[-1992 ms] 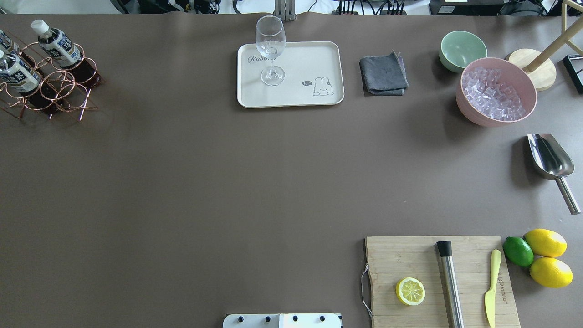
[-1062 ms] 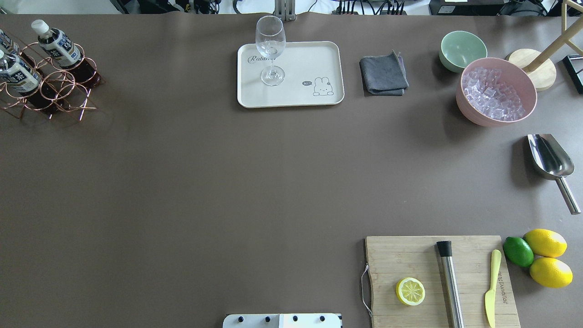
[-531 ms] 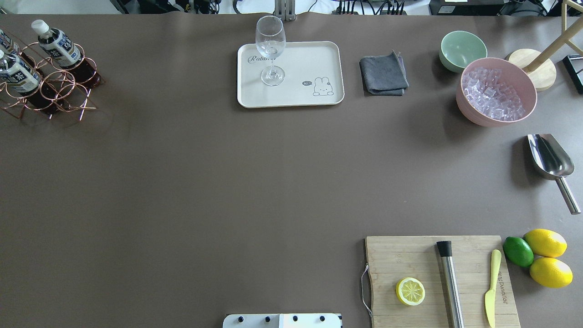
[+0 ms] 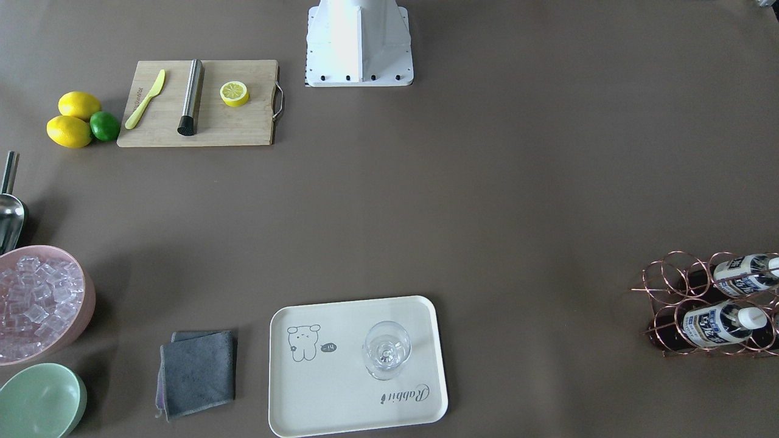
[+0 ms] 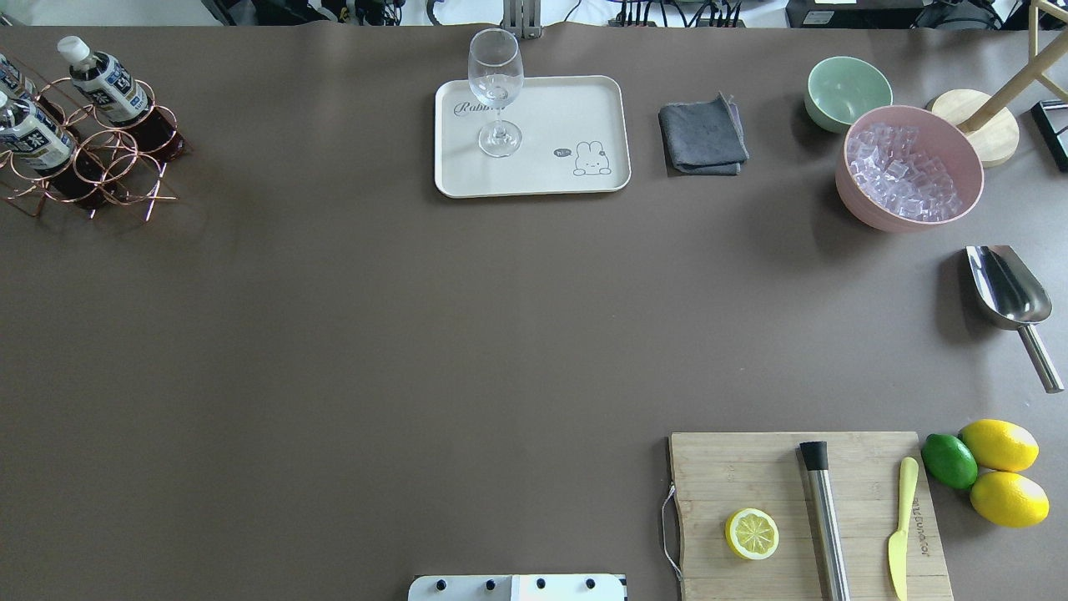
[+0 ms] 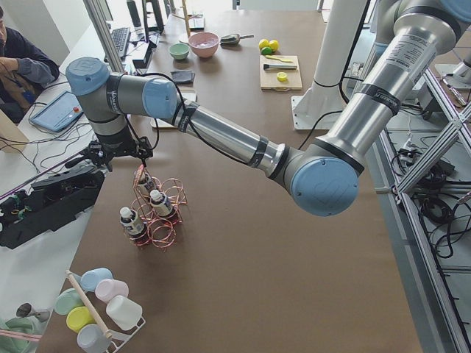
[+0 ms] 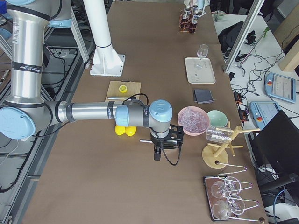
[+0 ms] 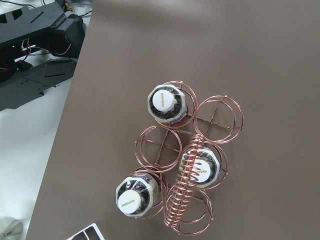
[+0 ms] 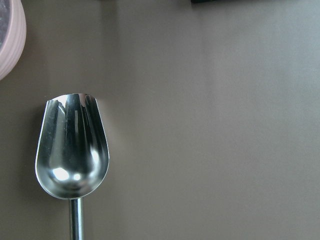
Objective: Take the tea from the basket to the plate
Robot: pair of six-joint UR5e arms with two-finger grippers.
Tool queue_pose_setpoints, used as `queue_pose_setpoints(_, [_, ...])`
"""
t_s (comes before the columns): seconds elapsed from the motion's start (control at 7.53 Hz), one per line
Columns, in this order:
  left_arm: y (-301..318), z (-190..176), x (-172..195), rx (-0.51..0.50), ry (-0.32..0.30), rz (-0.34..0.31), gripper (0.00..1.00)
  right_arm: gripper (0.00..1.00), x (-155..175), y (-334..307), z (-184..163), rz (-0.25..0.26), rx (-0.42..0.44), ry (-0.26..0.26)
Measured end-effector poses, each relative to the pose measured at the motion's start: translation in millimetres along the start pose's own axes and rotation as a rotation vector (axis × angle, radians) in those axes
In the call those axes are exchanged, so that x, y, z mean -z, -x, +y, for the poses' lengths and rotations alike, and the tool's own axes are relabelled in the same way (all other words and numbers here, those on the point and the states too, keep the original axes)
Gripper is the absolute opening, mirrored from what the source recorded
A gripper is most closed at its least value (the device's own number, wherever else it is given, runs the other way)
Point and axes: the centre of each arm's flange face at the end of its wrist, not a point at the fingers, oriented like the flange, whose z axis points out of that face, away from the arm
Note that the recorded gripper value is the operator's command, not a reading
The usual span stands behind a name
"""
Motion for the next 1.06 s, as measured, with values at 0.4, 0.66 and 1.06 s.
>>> queue_pose_setpoints(0.4, [-2.7, -2.4, -6.6, -0.008, -0.001, 0.006, 0.96, 1.00, -0.2, -0.2, 0.3, 0.001, 0.000, 0.000])
queue_pose_setpoints(0.66, [-4.7, -13.4, -21.6, -0.031, 0.000, 0.022, 0.95, 1.00, -0.1, 0.4, -0.3, 0.001, 0.002, 0.000])
queue_pose_setpoints(1.06, [-5.9, -14.7, -52.4, -0.071, -0.004, 0.026, 0.95, 1.00, -32.8, 41.5, -4.2, 0.002, 0.095, 0.070])
